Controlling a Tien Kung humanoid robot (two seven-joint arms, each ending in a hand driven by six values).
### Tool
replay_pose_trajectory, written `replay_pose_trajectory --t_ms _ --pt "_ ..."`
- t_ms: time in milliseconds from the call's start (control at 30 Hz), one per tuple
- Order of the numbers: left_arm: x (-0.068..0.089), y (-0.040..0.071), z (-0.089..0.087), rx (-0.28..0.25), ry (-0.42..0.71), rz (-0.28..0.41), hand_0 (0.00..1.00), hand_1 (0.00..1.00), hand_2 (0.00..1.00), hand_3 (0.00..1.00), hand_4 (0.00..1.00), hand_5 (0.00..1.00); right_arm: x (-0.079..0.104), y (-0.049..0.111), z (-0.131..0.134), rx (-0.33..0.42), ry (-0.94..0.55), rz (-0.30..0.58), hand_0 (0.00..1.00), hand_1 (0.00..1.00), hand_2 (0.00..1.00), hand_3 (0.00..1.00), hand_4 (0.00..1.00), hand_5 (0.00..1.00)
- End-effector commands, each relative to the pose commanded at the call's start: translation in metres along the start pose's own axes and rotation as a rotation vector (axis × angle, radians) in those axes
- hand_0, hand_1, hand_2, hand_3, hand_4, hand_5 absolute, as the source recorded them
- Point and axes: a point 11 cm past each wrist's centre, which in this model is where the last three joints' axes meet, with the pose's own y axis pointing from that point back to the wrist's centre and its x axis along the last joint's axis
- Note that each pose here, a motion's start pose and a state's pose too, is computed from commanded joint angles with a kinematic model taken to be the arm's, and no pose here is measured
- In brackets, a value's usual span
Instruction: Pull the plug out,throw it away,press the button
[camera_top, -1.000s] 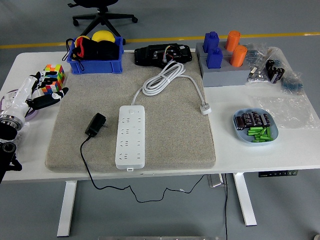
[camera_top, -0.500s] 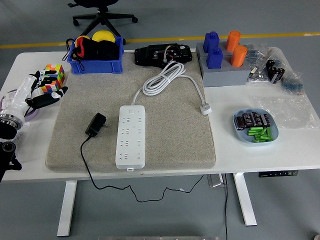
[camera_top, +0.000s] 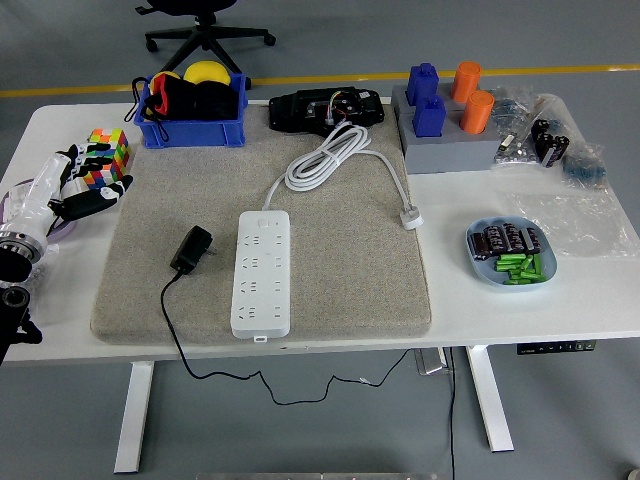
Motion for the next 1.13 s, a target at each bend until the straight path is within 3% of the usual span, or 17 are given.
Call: replay_pose_trajectory --t_ms 1133 --pt "-0.0015 0.0072 0.0034 -0.018 0.015 0.005 0.822 0.778 0.733 0.786 0.747 0.256 -0.0079 -0.0003 0.0099 -0.015 -0.020 -0.011 0.726 0.679 0.658 0.646 0.747 0.607"
